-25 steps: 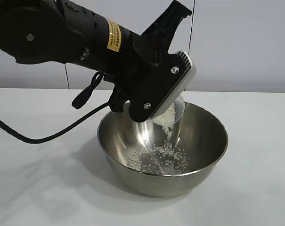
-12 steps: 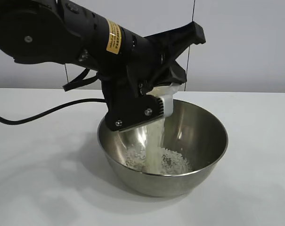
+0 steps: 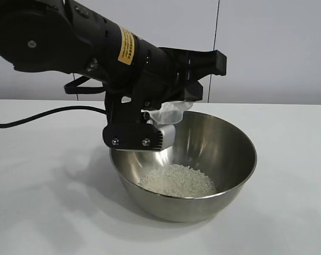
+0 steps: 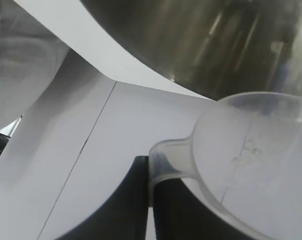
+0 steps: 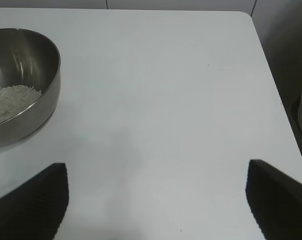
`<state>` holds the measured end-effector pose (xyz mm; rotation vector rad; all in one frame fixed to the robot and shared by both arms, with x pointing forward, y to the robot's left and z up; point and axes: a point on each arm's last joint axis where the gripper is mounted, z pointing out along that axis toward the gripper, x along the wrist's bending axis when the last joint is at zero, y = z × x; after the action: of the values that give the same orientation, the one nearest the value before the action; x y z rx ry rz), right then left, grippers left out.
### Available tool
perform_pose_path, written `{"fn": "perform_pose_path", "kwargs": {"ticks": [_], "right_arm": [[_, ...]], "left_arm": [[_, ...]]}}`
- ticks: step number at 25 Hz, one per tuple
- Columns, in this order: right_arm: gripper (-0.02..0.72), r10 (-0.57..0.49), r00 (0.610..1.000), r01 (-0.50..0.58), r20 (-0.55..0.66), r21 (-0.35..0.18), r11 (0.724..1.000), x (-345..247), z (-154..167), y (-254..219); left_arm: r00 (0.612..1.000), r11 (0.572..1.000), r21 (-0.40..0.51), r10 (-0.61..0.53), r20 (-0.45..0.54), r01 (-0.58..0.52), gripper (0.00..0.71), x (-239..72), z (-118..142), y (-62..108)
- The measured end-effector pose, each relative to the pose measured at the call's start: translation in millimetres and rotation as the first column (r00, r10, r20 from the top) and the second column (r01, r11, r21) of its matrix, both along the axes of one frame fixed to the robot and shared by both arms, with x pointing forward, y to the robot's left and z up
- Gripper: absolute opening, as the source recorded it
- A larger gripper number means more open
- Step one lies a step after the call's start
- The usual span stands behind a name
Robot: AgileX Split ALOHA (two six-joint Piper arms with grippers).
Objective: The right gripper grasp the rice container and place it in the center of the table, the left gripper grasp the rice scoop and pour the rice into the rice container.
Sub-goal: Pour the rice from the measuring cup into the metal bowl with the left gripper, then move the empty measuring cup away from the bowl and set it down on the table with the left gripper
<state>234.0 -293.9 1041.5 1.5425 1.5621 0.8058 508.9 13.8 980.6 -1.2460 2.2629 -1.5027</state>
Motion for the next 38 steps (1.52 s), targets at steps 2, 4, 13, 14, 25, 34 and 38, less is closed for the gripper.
{"fn": "perform_pose_path", "kwargs": {"ticks": [2, 4, 13, 14, 25, 34, 38], "right_arm": [[0.661, 0.0, 1.0, 0.0, 0.0, 0.0, 1.0, 0.0, 0.0, 0.0], [0.661, 0.0, 1.0, 0.0, 0.0, 0.0, 1.0, 0.0, 0.0, 0.0], [0.661, 0.0, 1.0, 0.0, 0.0, 0.0, 1.0, 0.0, 0.0, 0.0], [0.661, 0.0, 1.0, 0.0, 0.0, 0.0, 1.0, 0.0, 0.0, 0.0], [0.661, 0.0, 1.0, 0.0, 0.0, 0.0, 1.0, 0.0, 0.0, 0.0], [0.661, 0.0, 1.0, 0.0, 0.0, 0.0, 1.0, 0.0, 0.0, 0.0], [0.661, 0.0, 1.0, 0.0, 0.0, 0.0, 1.0, 0.0, 0.0, 0.0]], "left_arm": [[0.999, 0.999, 0.031, -0.023, 0.032, 0.022, 0.009, 0.1, -0.3, 0.3], [0.998, 0.998, 0.049, -0.038, 0.053, 0.035, 0.009, 0.1, -0.4, 0.4], [0.997, 0.997, 0.06, -0.047, 0.064, 0.043, 0.009, 0.1, -0.5, 0.4], [0.997, 0.997, 0.06, -0.047, 0.064, 0.043, 0.009, 0.1, -0.5, 0.5], [0.979, 0.982, 0.158, -0.13, 0.16, 0.104, 0.009, 0.2, -1.1, 1.0], [0.97, 0.975, 0.185, -0.155, 0.186, 0.12, 0.009, 0.2, -1.1, 1.0], [0.984, 0.987, 0.135, -0.109, 0.144, 0.09, 0.009, 0.5, -0.7, 0.9]]}}
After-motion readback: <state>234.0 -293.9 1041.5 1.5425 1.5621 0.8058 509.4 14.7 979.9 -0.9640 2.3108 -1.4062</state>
